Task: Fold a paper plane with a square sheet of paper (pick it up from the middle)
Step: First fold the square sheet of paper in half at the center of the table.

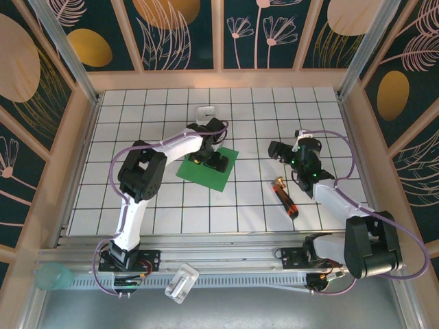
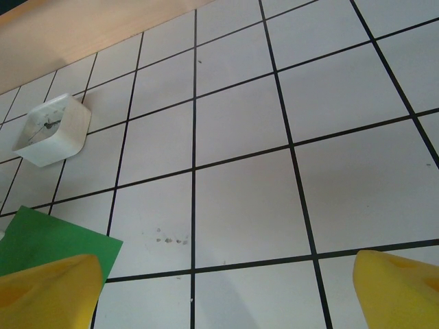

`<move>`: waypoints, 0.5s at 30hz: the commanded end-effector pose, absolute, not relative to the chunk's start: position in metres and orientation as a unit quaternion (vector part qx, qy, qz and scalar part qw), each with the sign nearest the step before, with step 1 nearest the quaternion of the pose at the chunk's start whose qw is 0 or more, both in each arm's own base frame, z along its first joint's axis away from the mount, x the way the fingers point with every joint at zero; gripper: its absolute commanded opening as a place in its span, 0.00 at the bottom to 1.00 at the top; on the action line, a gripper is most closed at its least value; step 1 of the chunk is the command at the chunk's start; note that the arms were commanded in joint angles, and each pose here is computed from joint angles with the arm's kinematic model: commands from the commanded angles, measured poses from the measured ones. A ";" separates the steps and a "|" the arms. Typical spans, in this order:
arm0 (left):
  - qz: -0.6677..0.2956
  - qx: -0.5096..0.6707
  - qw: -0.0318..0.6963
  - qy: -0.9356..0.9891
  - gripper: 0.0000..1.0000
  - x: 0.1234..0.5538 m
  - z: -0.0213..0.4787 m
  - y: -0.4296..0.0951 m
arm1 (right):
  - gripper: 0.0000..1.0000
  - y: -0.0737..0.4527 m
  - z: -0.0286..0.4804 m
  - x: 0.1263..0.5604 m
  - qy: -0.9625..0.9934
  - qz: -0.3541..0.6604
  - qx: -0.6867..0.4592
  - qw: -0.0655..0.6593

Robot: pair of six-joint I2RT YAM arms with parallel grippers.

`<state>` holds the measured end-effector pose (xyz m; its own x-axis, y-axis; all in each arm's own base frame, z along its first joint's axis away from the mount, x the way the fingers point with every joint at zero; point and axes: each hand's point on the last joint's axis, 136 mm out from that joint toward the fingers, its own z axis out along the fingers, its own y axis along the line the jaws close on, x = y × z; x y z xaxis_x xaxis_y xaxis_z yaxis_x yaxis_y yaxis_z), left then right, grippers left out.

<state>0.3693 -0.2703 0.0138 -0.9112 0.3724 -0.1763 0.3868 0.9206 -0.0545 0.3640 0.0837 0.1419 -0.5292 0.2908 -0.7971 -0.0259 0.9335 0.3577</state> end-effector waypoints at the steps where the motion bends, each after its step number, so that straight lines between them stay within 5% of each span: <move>1: -0.013 0.203 0.041 0.978 0.96 0.355 -0.005 -0.260 | 0.95 0.078 0.137 0.363 0.860 0.153 0.080 0.480; 15: -0.006 0.193 0.052 0.980 0.83 0.351 -0.018 -0.258 | 0.95 0.078 0.137 0.365 0.863 0.150 0.079 0.475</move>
<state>0.3697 -0.2711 0.0111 -0.9053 0.3798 -0.1900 0.3906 0.9203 -0.0217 0.3640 0.0837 0.1417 -0.5297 0.2907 -0.7968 -0.0253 0.9336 0.3574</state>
